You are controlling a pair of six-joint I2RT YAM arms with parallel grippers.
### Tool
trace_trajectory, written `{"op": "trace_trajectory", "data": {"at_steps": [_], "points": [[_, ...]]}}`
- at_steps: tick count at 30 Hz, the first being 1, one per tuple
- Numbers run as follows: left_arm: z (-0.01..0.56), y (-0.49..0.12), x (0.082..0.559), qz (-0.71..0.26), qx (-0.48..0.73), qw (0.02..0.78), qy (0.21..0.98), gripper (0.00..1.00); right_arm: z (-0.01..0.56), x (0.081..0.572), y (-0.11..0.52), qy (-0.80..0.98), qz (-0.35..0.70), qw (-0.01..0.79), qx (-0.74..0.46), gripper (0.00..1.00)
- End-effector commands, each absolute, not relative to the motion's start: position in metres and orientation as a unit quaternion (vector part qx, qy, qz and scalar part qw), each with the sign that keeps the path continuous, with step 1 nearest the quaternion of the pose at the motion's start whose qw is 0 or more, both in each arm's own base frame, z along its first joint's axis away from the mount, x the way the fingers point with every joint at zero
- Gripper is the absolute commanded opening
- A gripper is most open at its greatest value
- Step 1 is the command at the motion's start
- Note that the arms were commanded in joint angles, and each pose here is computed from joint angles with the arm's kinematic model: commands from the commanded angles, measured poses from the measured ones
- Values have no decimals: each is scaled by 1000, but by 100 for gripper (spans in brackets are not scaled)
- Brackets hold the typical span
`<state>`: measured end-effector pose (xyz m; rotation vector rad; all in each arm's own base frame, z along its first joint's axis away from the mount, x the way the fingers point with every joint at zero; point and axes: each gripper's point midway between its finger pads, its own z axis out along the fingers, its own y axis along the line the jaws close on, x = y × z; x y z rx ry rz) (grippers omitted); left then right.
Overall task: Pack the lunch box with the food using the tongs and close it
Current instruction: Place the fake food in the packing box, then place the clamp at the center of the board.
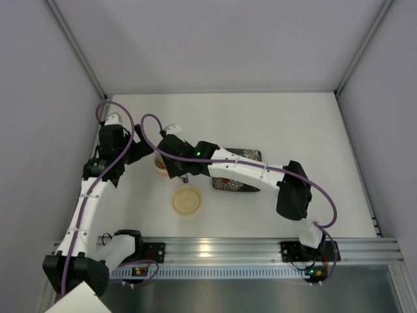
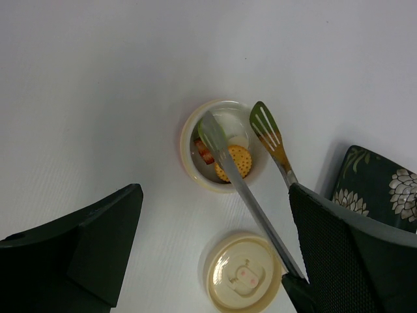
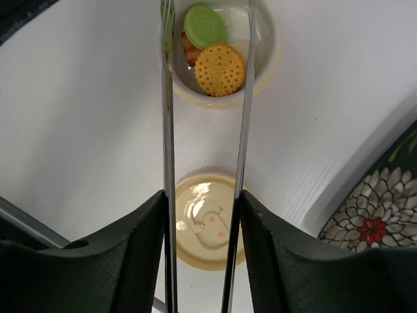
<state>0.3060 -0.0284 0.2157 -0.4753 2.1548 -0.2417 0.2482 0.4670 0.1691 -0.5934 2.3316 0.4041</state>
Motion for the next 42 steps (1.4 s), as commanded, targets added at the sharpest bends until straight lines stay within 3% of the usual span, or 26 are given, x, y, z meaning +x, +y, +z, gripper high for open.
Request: {"op": "trace_trajectory", "data": {"at_steps": [1, 5, 14, 22, 29, 42], "points": [[226, -25, 309, -97, -189, 468, 858, 99, 233, 253, 445, 876, 173, 402, -201, 47], [227, -26, 309, -98, -187, 468, 858, 99, 246, 269, 400, 879, 163, 419, -161, 47], [227, -27, 309, -101, -186, 468, 858, 99, 236, 333, 229, 888, 124, 442, 14, 48], [225, -27, 309, -101, -186, 466, 859, 99, 170, 363, 102, 894, 50, 414, 161, 49], [225, -27, 309, -102, -185, 466, 859, 99, 103, 368, 65, 907, 28, 364, 210, 50], [223, -28, 310, -101, -186, 463, 860, 99, 24, 360, 62, 931, 25, 293, 217, 60]]}}
